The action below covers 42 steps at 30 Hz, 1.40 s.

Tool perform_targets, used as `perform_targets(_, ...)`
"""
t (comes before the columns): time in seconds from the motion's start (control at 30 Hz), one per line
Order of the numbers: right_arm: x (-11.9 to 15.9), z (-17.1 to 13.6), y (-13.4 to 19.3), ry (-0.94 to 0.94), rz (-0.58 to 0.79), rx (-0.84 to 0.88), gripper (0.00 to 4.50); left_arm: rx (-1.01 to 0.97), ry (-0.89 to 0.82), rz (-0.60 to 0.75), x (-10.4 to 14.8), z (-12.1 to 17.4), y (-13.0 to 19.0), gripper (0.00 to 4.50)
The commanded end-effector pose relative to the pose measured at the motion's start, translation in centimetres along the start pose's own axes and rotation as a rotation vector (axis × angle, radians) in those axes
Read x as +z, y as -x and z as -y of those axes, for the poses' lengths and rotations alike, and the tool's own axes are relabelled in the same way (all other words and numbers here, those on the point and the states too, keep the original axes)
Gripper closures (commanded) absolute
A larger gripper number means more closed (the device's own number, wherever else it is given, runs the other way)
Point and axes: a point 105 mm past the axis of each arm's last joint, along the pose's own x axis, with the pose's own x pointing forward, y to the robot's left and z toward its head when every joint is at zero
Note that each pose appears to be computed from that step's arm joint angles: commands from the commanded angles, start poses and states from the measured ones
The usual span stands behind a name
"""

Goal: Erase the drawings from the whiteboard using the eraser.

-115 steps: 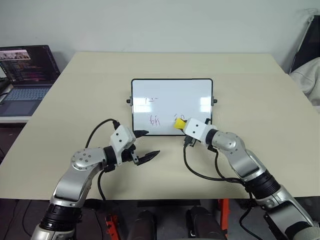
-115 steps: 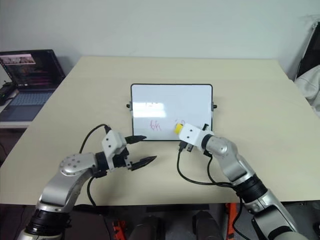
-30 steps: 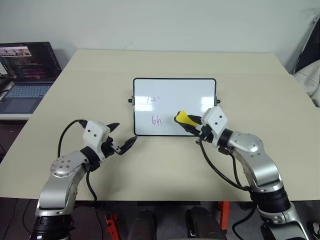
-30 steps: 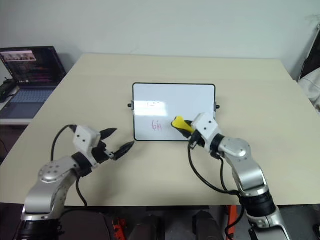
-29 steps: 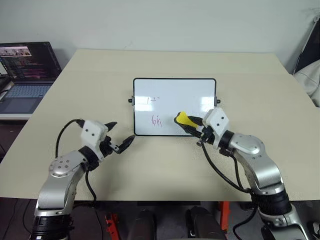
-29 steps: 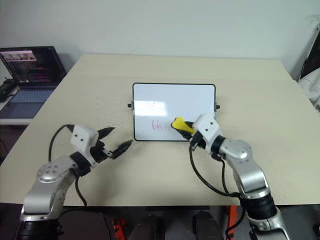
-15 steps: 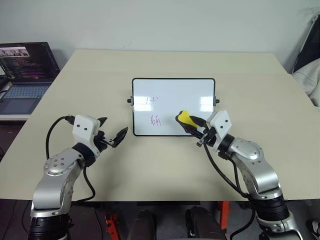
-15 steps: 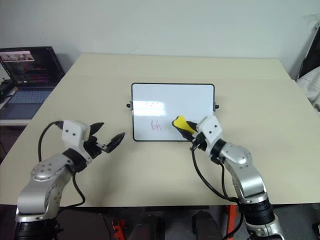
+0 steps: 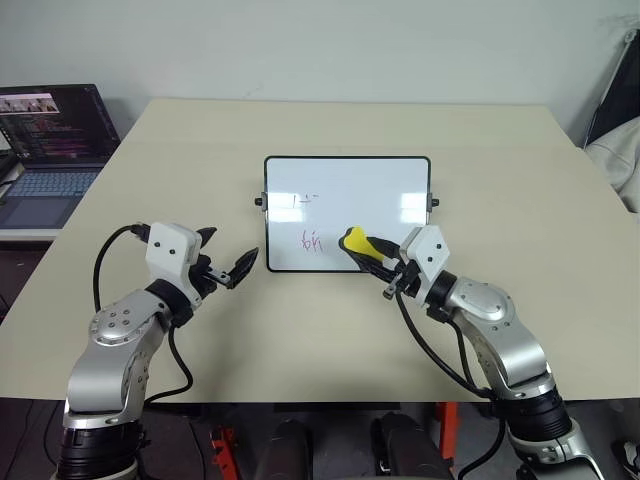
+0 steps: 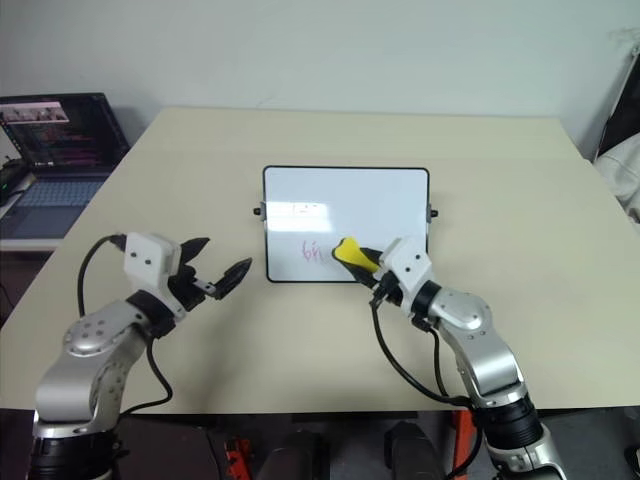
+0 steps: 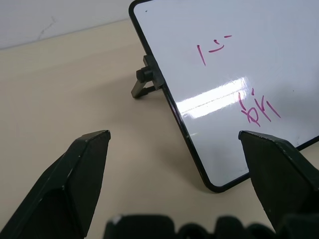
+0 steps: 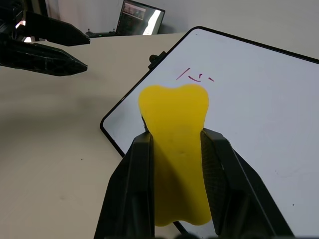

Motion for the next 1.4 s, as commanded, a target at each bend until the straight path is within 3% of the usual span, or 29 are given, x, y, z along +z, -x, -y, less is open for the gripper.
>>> perform_targets(0.03,0.8,0.1,0.4,0.029,0.026,0.003,3.53,-0.027,-0.028,0.034,1.2,0.5,0.1,0.00)
perform_targets(0.43,0.5,-0.9,-1.0,0.087,-0.021,0.071,3.53,-0.083,-0.043,0.006,0.6,1.1,-0.8,0.00)
perform_targets(0.97,4.1,4.0,-13.8,0.525,-0.099,-0.018,3.53,-0.117,-0.089,-0.011,0.4,0.6,-2.1,0.00)
perform_targets(1.13,2.6,3.6,-15.2,0.622,-0.202,0.066,3.53,-0.120,-0.094,-0.016,0.1,0.8,-2.1,0.00)
perform_targets(1.3,0.0,1.7,-14.8,0.736,-0.333,0.303,3.53,-0.114,-0.096,-0.016,-0.1,0.8,-2.1,0.00)
perform_targets(1.4,0.8,2.5,-15.3,0.758,-0.320,0.246,3.53,-0.113,-0.097,-0.014,-0.1,0.9,-2.1,0.00)
